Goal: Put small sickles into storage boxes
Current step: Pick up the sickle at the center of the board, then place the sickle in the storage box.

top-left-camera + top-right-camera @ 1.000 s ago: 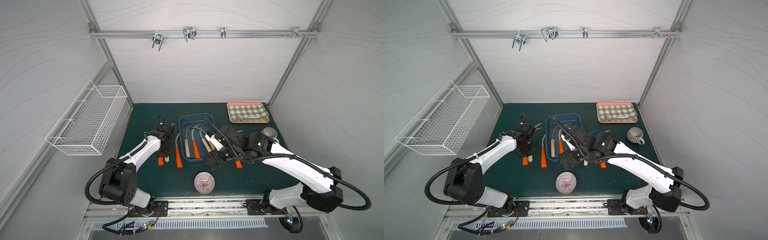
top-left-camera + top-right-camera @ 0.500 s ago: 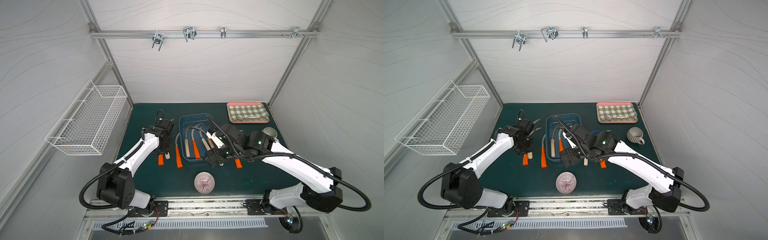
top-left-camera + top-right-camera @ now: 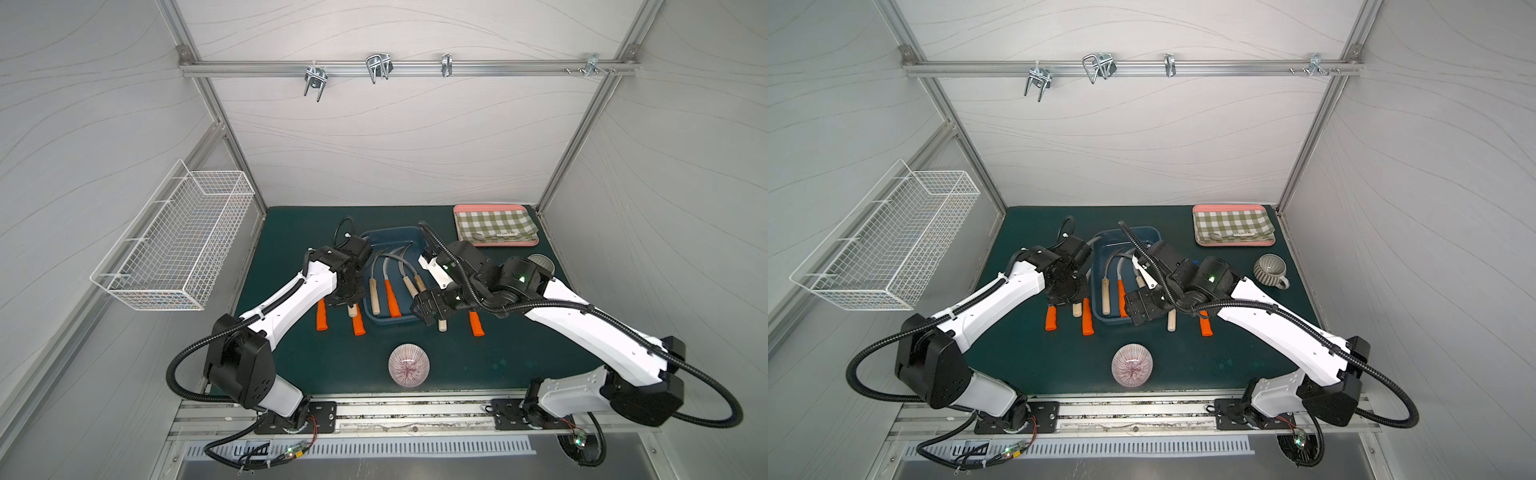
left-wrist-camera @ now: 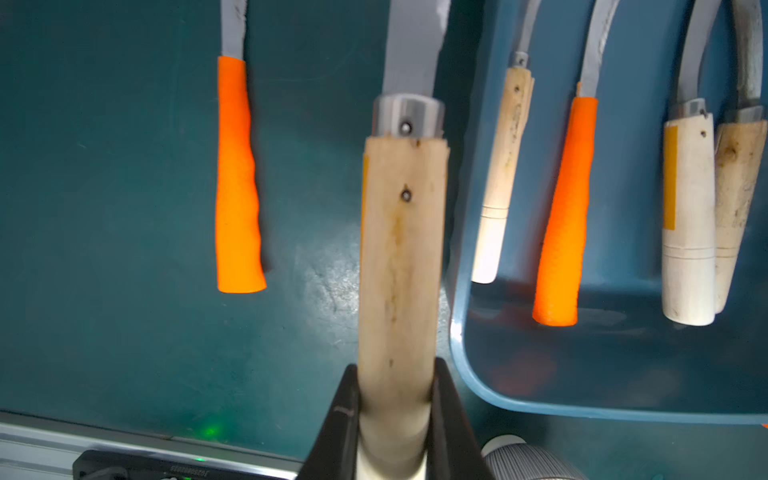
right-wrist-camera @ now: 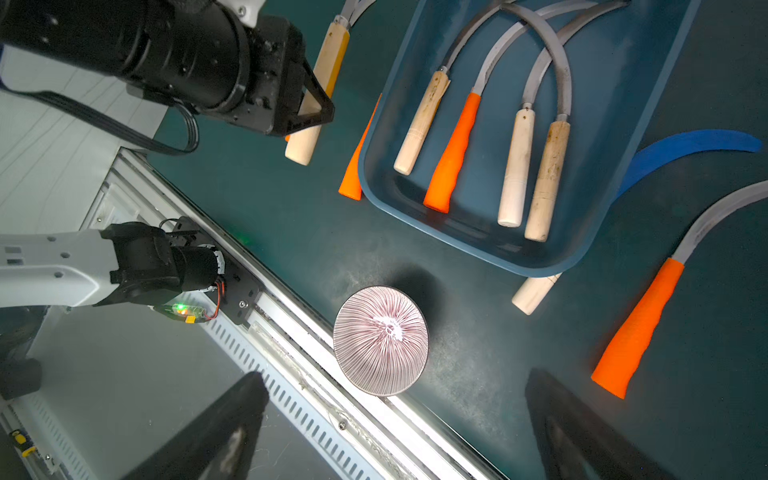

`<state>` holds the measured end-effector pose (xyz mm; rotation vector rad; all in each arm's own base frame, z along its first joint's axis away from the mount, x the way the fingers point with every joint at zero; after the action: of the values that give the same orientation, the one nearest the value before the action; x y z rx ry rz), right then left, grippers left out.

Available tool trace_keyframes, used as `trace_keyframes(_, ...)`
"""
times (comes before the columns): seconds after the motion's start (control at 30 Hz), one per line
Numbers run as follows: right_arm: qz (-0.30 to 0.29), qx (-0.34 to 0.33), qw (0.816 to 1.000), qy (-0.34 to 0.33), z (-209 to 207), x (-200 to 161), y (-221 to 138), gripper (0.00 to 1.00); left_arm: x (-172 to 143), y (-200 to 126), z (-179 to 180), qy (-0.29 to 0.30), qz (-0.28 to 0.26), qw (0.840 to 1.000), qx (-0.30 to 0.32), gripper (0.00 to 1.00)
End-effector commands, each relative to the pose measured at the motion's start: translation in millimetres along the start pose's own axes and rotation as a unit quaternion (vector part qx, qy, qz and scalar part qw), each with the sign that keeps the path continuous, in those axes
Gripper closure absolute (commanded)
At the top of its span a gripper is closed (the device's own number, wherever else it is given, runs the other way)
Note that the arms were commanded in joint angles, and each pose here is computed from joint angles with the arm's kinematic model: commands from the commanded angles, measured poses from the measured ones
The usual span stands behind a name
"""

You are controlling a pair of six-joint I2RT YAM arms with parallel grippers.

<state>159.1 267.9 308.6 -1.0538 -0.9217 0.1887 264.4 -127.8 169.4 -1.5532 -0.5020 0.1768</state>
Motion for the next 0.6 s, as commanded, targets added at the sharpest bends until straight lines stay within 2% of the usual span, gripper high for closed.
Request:
trace_keyframes(0.0,-0.018,-0.002,1.000,0.001,-6,2,-14,0.01,6,-7,-13,-0.010,-0.018,1.000,0.001,1.00)
trace_keyframes(0.57,-0.012,-0.011,0.999,0.030,-29,-5,-12,0.01,18,23,-62,0.025,0.004,1.000,0.006,1.00)
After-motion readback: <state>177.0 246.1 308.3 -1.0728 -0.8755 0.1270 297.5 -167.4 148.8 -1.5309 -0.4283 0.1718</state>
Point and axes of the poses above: each gripper's point midway between its finger pads, its own y axis out along the fingers, its own z axis along the line the jaws close on, x = y × z, the point moved 4 cm from there along -y, back along the fingers, and after that the axes turned 10 degrees about -y, right-handed, at the moved point
